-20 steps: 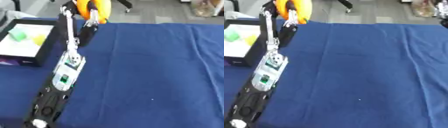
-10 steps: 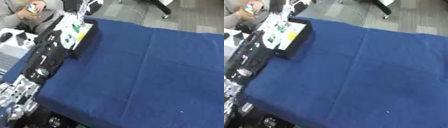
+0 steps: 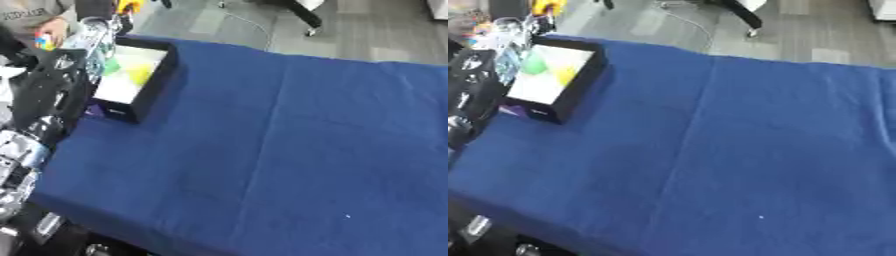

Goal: Pick up the objects with one hand, pass them to the other hand, and then place them into the box on the other side of the table.

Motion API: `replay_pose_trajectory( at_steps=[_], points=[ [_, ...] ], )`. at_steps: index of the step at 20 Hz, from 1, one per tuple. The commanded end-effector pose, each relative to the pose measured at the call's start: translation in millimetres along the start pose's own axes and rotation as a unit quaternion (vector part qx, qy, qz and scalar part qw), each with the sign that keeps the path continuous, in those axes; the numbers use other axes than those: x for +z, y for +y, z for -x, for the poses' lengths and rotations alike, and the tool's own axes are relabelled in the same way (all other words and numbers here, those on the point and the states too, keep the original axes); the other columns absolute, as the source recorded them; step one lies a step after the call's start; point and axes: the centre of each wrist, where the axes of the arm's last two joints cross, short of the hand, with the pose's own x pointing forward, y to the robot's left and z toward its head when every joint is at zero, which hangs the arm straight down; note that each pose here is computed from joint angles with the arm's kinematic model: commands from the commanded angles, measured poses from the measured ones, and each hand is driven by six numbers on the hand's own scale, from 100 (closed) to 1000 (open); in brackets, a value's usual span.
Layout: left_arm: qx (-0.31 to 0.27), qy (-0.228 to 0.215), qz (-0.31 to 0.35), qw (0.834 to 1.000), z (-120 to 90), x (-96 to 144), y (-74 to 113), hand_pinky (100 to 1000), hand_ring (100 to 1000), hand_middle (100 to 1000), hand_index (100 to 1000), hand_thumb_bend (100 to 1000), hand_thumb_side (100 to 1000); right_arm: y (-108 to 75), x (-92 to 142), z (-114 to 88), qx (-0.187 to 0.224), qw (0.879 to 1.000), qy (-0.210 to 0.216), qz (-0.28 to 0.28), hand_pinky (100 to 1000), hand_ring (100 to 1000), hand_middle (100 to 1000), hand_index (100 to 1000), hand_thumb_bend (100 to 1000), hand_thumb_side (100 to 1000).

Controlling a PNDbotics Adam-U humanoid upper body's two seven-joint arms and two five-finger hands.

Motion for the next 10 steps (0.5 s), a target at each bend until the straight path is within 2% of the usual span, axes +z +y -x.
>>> replay_pose_trajectory(
  at_steps=[1, 2, 3, 4, 5, 6, 7, 8, 10],
  points=[
    [-0.047, 0.051, 0.060, 0.996, 30, -16, -0.3, 708, 569, 573, 771, 377, 100, -11.1, -2, -4, 0.010, 1.000, -0.009, 0.005, 680, 602, 660, 799, 100, 430],
    [-0.054, 0.057, 0.089, 0.993, 33, -14, -6.9, 756, 643, 645, 857, 486, 100, -11.2, -2, -3, 0.010, 1.000, -0.008, 0.005, 680, 602, 660, 799, 100, 429],
    [-0.058, 0.062, 0.114, 0.990, 35, -14, -11.3, 790, 708, 712, 907, 574, 186, -11.2, -2, -3, 0.010, 1.000, -0.007, 0.005, 680, 602, 660, 799, 100, 426],
    [-0.058, 0.065, 0.140, 0.986, 37, -13, -14.5, 814, 749, 753, 937, 641, 323, -11.3, -1, -3, 0.009, 1.000, -0.007, 0.005, 680, 602, 660, 799, 100, 425],
    [-0.053, 0.065, 0.165, 0.983, 38, -12, -15.9, 868, 823, 830, 985, 787, 591, -11.4, -1, -3, 0.009, 1.000, -0.007, 0.005, 680, 602, 659, 799, 100, 423],
    [-0.046, 0.064, 0.182, 0.980, 39, -13, -14.6, 868, 823, 830, 985, 787, 591, -11.5, -1, -2, 0.009, 1.000, -0.007, 0.005, 680, 602, 659, 799, 100, 423],
    [-0.038, 0.061, 0.190, 0.979, 39, -14, -11.2, 887, 844, 856, 992, 829, 686, -11.7, -1, -2, 0.009, 1.000, -0.006, 0.005, 680, 602, 659, 799, 100, 423],
    [-0.028, 0.058, 0.191, 0.979, 39, -14, -7.3, 889, 847, 859, 993, 833, 695, -11.9, -1, -2, 0.009, 1.000, -0.006, 0.006, 679, 601, 658, 799, 100, 423],
    [0.005, 0.043, 0.163, 0.986, 36, -17, 10.2, 891, 837, 853, 980, 741, 703, -12.1, -1, -2, 0.008, 1.000, -0.005, 0.007, 679, 601, 658, 797, 100, 426]
  ],
)
